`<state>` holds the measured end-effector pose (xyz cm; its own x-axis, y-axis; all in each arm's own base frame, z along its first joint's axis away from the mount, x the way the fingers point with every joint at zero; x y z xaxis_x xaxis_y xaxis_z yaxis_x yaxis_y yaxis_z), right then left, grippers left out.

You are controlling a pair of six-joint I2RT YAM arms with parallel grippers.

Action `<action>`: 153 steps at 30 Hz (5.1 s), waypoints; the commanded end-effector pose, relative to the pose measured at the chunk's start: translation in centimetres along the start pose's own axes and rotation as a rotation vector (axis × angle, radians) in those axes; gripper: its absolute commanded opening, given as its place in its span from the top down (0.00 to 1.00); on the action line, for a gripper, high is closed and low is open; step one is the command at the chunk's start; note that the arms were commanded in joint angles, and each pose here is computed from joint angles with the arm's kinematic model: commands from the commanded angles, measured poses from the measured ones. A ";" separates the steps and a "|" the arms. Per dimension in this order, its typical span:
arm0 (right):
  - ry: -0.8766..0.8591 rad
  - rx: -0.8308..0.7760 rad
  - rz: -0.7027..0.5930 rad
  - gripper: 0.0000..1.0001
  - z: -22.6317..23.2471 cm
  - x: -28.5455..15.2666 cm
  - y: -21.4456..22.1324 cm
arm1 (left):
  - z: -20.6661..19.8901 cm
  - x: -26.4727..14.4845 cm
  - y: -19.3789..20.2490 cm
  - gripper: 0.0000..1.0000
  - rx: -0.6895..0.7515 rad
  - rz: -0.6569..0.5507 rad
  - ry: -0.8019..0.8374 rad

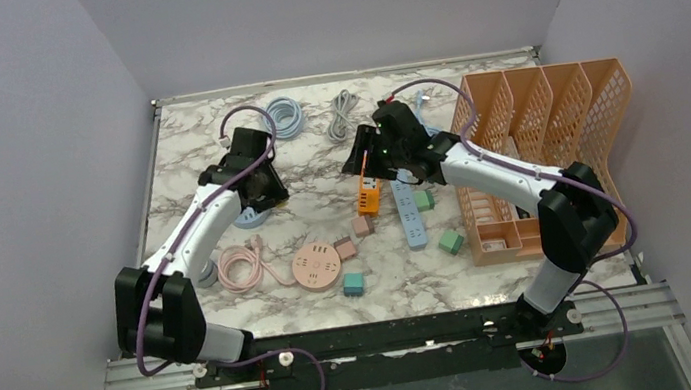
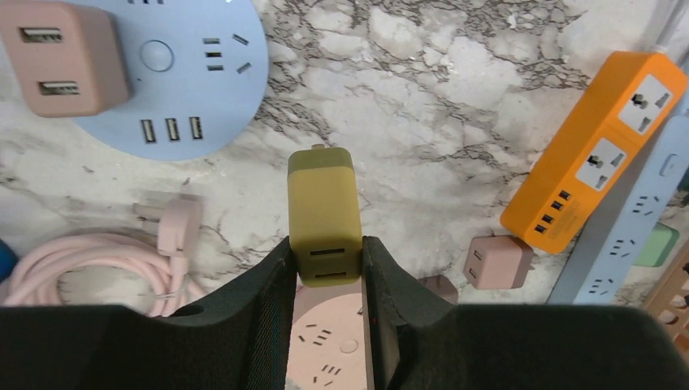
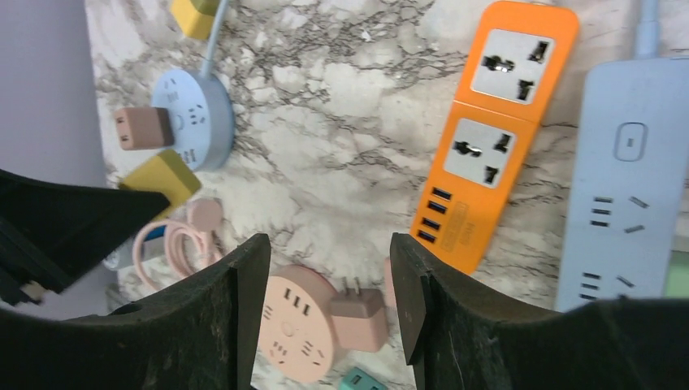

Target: Insert the plug

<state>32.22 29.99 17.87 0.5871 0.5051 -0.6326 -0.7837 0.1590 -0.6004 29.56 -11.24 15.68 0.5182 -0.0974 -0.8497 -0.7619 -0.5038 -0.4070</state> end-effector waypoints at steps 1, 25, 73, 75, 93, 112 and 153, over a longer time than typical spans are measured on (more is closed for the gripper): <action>0.045 -0.128 -0.081 0.44 -0.9 -1.4 -1.0 | 1.5 -1.2 -0.9 1.00 0.082 0.104 -0.058; 0.127 -0.308 -0.171 0.45 -1.8 -2.9 -3.3 | 3.5 4.0 -6.3 1.00 0.184 0.311 -0.215; 0.164 -0.303 -0.156 0.46 -2.9 -2.5 -2.5 | 11.1 14.6 -1.6 1.00 0.058 0.469 -0.496; 0.166 -0.303 -0.158 0.46 -3.0 -2.5 -2.5 | 11.6 15.2 -0.8 1.00 0.066 0.483 -0.520; 0.171 -0.315 -0.188 0.43 -2.5 -3.2 -3.5 | 5.9 10.9 -6.3 0.57 0.080 0.341 -0.308; 0.271 -0.331 0.002 0.37 -6.1 -2.8 1.2 | 0.4 -1.7 -8.7 0.44 0.146 0.027 0.082; 0.568 -0.175 0.152 0.33 -14.9 -1.2 6.5 | -2.6 -4.4 0.8 0.41 0.266 -0.166 0.545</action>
<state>28.29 15.91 7.65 0.5047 -0.1670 -0.8470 -0.8604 -0.0177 -0.5093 26.94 -12.77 18.38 0.6959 -0.4621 -0.5498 -0.7118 -0.3420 -0.6135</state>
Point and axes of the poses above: each gripper's point midway between its finger pads, its own x axis out along the fingers, its own z axis along the line the jaws close on, y = z × x, the point moved 4 cm from there along -x, back along the fingers, and after that the axes turned 8 degrees about -x, right-handed, at the moved point
